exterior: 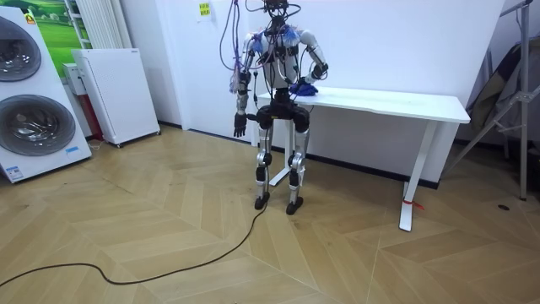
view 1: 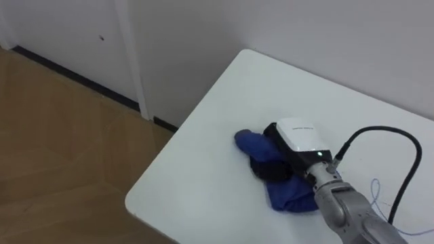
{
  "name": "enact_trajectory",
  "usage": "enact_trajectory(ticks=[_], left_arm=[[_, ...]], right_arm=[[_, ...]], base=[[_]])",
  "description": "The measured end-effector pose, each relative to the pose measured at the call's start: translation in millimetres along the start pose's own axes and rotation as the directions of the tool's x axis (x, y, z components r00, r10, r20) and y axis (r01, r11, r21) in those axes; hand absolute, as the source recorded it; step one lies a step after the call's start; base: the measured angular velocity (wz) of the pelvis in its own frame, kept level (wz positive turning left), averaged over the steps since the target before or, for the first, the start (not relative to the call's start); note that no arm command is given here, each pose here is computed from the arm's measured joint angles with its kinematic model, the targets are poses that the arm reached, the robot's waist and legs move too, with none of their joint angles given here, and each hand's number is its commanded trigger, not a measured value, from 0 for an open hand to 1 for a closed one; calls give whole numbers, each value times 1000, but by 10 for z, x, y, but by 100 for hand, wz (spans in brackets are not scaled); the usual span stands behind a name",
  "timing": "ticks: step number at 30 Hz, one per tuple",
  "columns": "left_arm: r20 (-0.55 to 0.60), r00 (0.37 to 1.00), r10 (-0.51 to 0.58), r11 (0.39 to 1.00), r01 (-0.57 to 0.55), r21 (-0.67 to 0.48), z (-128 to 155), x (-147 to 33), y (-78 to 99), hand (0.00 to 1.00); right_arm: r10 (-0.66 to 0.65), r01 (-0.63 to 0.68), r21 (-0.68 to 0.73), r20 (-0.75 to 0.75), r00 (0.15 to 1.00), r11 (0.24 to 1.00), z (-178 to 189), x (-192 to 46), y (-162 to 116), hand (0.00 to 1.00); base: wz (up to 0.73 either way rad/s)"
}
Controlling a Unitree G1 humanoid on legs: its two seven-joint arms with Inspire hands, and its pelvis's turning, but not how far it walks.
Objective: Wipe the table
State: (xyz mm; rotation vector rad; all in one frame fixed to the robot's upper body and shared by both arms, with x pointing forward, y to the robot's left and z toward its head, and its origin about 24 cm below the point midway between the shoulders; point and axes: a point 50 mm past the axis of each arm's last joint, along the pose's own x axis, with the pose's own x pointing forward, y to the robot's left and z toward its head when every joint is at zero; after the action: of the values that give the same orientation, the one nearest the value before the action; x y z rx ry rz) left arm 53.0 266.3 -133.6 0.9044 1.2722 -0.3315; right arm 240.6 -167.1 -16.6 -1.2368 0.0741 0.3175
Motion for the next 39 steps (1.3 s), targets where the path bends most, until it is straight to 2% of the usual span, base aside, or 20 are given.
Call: enact_trajectory(ticks=[2, 6, 9, 12, 14, 15, 17, 19, 23, 26, 30, 36, 39], left_arm=[[-30, 999, -25, 999, 24, -28, -53, 13, -108, 0], [-35, 999, -29, 999, 28, -39, -30, 19, -164, 0], [-58, 998, -28, 999, 25, -48, -111, -3, -215, 0], [-105, 993, -49, 997, 42, -68, -303, -69, -340, 0], [-166, 984, -62, 994, 47, -95, -506, -133, -436, 0], [-181, 982, -62, 994, 44, -101, -548, -145, -447, 0], [-220, 973, -61, 993, 36, -117, -686, -203, -497, 0], [-247, 967, -59, 991, 27, -131, -758, -216, -502, 0], [-271, 961, -50, 988, 7, -155, -803, -207, -465, 0], [-260, 965, -37, 988, -5, -156, -747, -173, -411, 0], [-248, 968, -31, 987, -9, -158, -690, -152, -396, 0], [-229, 973, -35, 987, -2, -160, -598, -127, -441, 0], [-236, 971, -40, 989, 5, -148, -606, -124, -423, 0]], right_arm=[[5, 1, 108, -47, 999, 994, -11, 15, 86, 100], [-1, 33, 251, -125, 992, 967, -119, 21, 98, 100], [-39, 117, 321, -239, 970, 940, -360, 0, 70, 100], [-92, 254, 343, -425, 901, 904, -772, -183, 73, 100], [-128, 353, 290, -584, 802, 890, -1140, -470, 117, 100], [-136, 373, 269, -621, 772, 888, -1231, -561, 129, 100], [-157, 432, 194, -740, 653, 881, -1525, -948, 185, 100], [-160, 478, 159, -814, 559, 864, -1691, -1209, 212, 100], [-150, 524, 79, -912, 381, 848, -1887, -1704, 317, 100], [-147, 527, 47, -935, 321, 849, -1918, -1914, 361, 100], [-159, 525, 27, -939, 305, 851, -1908, -1957, 373, 100], [-177, 473, 10, -920, 350, 881, -1835, -1720, 311, 100], [-199, 365, 1, -836, 511, 931, -1646, -1416, 237, 100]], base=[[-7], [1], [0], [7], [8], [7], [-6], [0], [-2], [-7], [-17], [-31], [-50]])
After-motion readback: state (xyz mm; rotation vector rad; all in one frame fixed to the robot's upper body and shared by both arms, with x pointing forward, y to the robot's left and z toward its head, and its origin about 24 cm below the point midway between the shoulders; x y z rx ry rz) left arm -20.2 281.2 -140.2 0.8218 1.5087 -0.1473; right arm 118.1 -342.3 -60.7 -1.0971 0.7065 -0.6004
